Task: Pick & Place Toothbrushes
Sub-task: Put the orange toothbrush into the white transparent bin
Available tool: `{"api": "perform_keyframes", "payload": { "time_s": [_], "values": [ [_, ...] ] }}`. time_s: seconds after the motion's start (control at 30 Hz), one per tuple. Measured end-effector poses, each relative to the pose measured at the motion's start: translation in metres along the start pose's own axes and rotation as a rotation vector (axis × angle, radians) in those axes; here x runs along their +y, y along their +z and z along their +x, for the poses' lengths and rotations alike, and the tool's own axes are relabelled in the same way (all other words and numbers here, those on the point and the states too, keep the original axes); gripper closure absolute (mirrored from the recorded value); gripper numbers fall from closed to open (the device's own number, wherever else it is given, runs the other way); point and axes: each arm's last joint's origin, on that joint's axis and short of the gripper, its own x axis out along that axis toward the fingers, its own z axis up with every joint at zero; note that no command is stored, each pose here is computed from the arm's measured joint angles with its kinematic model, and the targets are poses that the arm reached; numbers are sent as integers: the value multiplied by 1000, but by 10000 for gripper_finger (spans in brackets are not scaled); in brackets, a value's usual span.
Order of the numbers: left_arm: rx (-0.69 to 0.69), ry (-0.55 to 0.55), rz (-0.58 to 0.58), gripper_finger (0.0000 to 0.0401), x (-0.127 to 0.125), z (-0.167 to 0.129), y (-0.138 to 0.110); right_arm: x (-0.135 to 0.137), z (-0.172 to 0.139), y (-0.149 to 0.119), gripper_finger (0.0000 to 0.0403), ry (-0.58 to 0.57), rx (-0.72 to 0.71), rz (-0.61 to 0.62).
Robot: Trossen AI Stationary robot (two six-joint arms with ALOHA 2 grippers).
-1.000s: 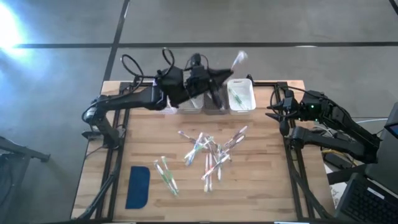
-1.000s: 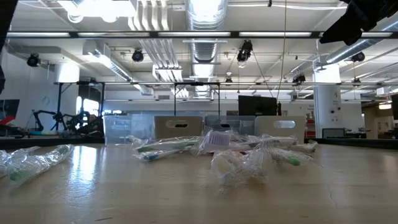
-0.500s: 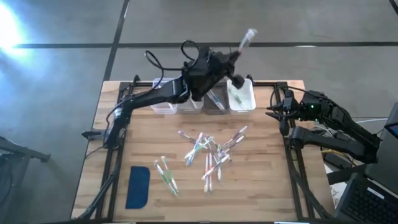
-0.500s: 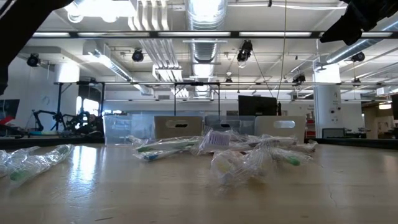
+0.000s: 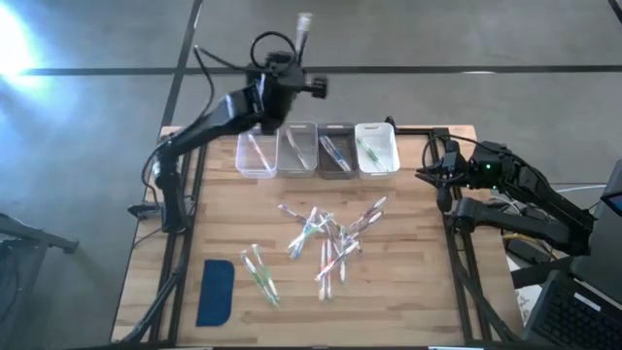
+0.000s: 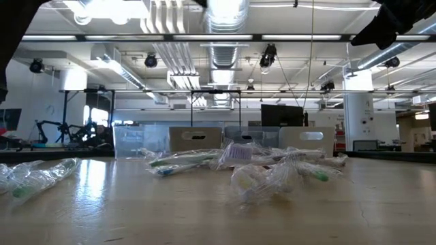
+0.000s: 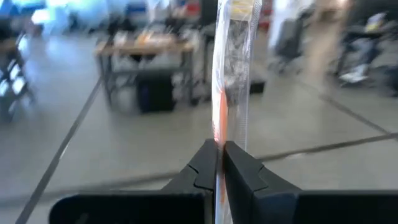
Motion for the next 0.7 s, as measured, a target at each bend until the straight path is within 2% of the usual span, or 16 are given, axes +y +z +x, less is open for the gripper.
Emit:
{"api": "perform_keyframes", "payload": {
  "time_s": [0.23,0.53,0.7],
  "values": [
    [139,180,-151,385,52,4,-4,0,0,0,360,1,0,0],
    [222,311,-242,385,77,23,-15,0,0,0,340,1,0,0],
    [332,365,-307,385,89,42,-32,0,0,0,324,0,0,0]
  ]
}}
